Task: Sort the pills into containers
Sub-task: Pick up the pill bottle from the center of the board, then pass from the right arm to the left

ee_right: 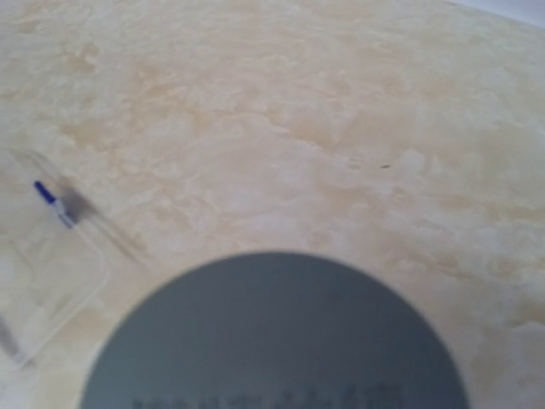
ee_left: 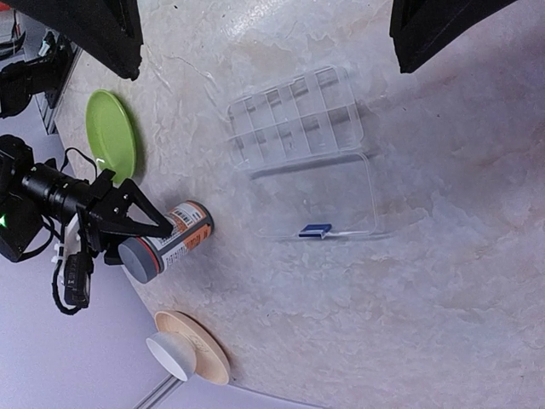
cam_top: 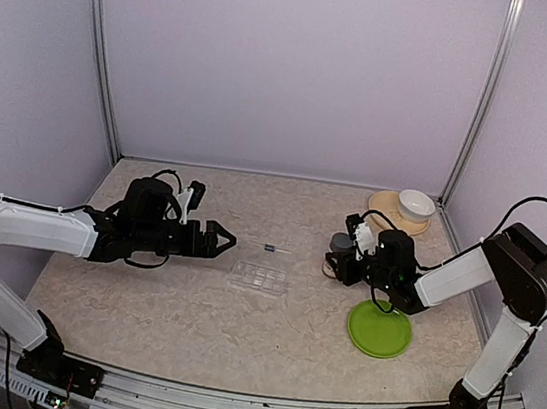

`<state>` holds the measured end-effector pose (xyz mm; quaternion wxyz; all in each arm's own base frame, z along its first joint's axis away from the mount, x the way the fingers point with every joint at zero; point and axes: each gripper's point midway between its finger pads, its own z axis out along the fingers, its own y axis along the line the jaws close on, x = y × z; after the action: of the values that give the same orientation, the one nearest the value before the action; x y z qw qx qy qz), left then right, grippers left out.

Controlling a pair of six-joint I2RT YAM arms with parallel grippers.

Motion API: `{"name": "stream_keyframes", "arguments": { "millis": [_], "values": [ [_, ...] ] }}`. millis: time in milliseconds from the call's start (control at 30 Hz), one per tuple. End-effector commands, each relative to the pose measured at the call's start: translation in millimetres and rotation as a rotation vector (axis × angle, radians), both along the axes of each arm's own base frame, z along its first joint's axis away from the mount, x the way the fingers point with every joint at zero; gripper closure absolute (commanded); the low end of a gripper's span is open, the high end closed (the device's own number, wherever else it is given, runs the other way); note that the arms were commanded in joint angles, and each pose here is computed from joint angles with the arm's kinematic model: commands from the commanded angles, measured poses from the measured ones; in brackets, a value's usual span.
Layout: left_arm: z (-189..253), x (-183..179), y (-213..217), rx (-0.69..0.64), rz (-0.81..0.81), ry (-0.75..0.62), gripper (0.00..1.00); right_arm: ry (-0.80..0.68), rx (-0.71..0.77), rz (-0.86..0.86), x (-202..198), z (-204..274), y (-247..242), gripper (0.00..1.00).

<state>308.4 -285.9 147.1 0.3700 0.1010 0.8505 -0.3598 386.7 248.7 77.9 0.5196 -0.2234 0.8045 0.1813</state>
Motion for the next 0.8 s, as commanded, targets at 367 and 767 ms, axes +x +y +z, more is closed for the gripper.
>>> {"name": "stream_keyframes", "arguments": {
  "millis": [367,767],
  "values": [
    [70,-22,-41,0.018,-0.271,-0.28,0.01,-0.036,0.042,0.309,-73,63,50,0.64],
    [102,-95,-106,0.017,-0.699,-0.513,0.01,-0.09,0.108,0.689,-174,102,83,0.63]
  ]
}}
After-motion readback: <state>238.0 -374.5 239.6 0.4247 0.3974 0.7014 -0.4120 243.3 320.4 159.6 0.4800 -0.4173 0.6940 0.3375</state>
